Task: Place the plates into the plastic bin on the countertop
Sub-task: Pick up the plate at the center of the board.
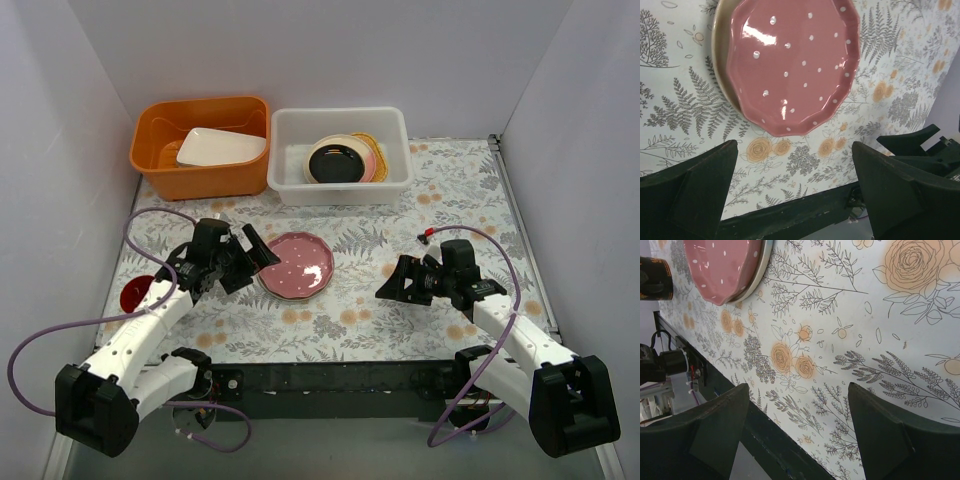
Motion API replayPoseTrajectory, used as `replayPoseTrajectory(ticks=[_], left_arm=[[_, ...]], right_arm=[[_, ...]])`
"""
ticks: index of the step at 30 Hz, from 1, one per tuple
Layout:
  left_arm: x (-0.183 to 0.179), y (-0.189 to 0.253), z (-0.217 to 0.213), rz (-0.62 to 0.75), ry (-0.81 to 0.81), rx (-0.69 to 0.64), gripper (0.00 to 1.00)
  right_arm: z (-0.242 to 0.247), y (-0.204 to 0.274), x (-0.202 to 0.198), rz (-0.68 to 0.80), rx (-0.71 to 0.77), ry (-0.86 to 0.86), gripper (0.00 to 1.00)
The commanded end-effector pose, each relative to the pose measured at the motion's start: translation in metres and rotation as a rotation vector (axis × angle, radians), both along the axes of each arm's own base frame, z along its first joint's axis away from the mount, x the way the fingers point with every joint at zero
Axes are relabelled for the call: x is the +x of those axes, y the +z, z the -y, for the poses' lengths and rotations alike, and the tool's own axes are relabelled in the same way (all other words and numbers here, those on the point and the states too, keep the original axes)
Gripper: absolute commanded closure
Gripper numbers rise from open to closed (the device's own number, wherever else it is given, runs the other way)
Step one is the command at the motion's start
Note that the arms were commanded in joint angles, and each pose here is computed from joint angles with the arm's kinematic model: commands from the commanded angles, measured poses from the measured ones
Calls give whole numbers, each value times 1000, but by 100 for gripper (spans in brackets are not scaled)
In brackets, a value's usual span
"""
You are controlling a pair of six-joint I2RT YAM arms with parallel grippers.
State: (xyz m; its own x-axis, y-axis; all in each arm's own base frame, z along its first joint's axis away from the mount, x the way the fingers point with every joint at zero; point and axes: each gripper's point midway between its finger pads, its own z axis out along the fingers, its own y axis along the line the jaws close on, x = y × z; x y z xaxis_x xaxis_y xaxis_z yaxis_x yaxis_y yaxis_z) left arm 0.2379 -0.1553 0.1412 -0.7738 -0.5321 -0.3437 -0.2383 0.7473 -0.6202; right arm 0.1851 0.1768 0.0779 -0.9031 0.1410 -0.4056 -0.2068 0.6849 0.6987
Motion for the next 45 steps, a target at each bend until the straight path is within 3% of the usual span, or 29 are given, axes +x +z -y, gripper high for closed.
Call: replayPoseTrajectory(ticks=[1,9,19,34,45], left_arm=[[-5,-12,-2,-26,16,6,2],[-11,-23,-4,-45,20,10,2],[-13,-48,-7,-107,41,34,12],[-8,-74,-12,-148,59,82,45],[14,-85,-4,-162,43,100,60]], right_arm=[[-4,0,-1,11,27,13,13],[-2,-9,-5,-5,10,14,14],[-5,-11,-3,-14,27,11,14],[-3,-18,-6,-28,17,12,15],[-2,-20,-10,-27,16,9,15]])
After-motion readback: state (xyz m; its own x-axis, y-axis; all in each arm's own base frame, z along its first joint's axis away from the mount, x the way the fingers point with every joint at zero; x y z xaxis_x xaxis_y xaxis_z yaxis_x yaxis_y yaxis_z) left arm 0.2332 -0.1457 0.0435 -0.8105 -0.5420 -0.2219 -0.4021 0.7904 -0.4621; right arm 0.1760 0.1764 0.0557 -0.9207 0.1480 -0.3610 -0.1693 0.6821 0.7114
